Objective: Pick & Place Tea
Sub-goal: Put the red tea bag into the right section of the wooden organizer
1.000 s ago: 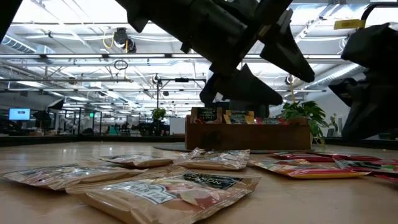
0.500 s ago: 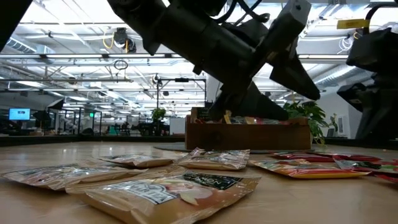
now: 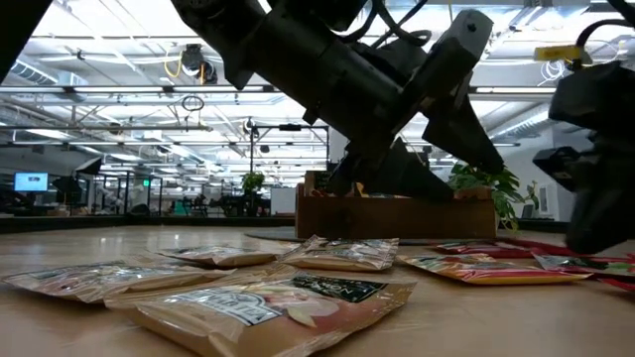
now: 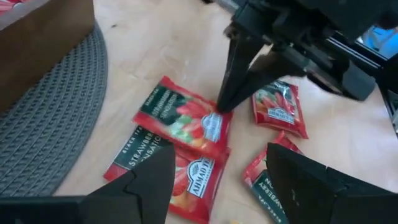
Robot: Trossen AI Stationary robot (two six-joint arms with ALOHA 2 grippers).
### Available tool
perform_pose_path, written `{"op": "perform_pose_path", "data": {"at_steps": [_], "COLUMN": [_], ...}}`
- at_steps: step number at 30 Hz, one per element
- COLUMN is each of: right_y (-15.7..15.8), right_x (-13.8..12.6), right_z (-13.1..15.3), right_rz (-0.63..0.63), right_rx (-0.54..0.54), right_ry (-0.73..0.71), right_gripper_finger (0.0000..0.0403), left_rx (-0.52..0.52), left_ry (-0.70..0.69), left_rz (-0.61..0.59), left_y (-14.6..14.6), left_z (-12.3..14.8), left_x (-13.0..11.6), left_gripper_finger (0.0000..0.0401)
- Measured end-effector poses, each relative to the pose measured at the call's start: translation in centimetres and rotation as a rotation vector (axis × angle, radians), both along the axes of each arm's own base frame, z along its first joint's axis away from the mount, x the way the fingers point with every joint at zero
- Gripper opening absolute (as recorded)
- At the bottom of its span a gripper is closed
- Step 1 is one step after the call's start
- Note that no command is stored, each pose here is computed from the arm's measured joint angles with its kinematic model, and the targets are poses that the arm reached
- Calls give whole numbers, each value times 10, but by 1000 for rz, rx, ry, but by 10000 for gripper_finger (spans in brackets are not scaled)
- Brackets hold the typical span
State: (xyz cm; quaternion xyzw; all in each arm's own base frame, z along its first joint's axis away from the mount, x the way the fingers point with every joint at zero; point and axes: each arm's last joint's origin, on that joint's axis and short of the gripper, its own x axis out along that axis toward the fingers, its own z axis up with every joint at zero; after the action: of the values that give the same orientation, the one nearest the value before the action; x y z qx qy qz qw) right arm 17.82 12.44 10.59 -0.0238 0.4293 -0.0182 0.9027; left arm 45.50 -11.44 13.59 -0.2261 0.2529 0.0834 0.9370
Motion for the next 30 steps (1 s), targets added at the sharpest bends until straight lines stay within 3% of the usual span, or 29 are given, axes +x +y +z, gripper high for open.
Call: {"op": "perform_pose_path", "data": {"at_steps": [6, 12, 30], "right_y": [-3, -4, -3], "right_x": [12, 12, 15], "right_z": [-8, -10, -8], "right_rz": [18, 17, 96], "right_rx": [17, 13, -33], "right_ry": [-2, 13, -19], "right_gripper_finger": [4, 4, 4], "left_rx": [18, -18, 30], "left_ry": [21, 40, 57], "left_rz": [1, 41, 79], "left_y": [2, 9, 19], "left_z": [-2, -3, -18], "left_x": [-1, 0, 3], "left_gripper_finger": [253, 253, 253]}}
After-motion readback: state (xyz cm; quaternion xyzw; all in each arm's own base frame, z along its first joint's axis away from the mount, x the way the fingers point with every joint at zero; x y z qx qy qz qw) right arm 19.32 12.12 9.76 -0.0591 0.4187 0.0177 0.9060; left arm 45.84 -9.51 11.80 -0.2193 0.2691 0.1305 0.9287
